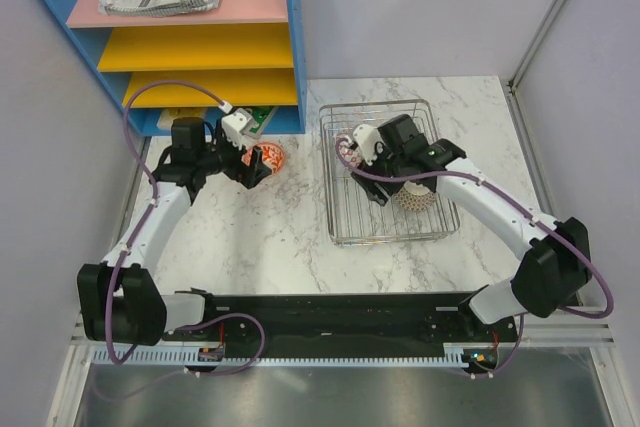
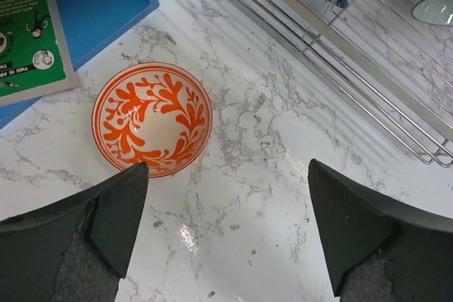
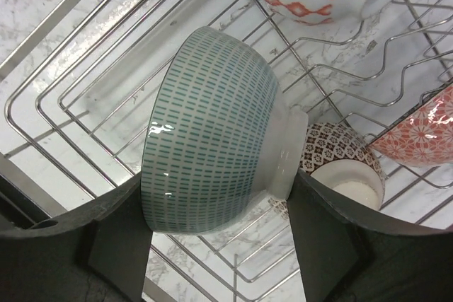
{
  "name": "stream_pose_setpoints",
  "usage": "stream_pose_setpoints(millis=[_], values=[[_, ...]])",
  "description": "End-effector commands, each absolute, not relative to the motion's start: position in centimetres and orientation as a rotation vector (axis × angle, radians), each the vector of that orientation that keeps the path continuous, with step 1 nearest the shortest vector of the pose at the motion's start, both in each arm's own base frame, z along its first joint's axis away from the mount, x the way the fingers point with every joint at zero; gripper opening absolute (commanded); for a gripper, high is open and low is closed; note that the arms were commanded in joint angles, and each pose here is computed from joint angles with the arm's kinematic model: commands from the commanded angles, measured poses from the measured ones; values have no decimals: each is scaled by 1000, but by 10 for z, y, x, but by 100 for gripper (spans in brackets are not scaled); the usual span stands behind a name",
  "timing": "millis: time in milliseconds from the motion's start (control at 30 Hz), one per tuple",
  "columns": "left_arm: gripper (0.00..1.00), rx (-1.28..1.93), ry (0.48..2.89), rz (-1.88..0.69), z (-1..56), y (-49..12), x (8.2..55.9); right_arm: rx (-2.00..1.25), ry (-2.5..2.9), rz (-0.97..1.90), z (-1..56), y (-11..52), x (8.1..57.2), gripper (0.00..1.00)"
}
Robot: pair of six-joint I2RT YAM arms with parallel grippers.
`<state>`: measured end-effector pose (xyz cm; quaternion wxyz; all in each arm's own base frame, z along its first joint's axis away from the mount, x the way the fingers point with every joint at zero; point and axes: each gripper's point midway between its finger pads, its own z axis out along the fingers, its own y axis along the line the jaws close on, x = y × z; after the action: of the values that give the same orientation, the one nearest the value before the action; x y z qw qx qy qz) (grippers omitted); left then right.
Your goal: Load the bowls into the dish rack
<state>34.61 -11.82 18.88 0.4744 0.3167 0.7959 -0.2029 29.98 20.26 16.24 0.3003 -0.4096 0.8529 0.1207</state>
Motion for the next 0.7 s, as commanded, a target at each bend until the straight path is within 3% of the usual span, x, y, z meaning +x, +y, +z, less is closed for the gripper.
stream_pose_setpoints(millis=[0,667], values=[[100,737,1946,-525,191,-117,346,-1138,2131,13,195,194,320,0],[100,689,1924,-492,194,-106,343,-1308,2023,-583,148,199,329,0]])
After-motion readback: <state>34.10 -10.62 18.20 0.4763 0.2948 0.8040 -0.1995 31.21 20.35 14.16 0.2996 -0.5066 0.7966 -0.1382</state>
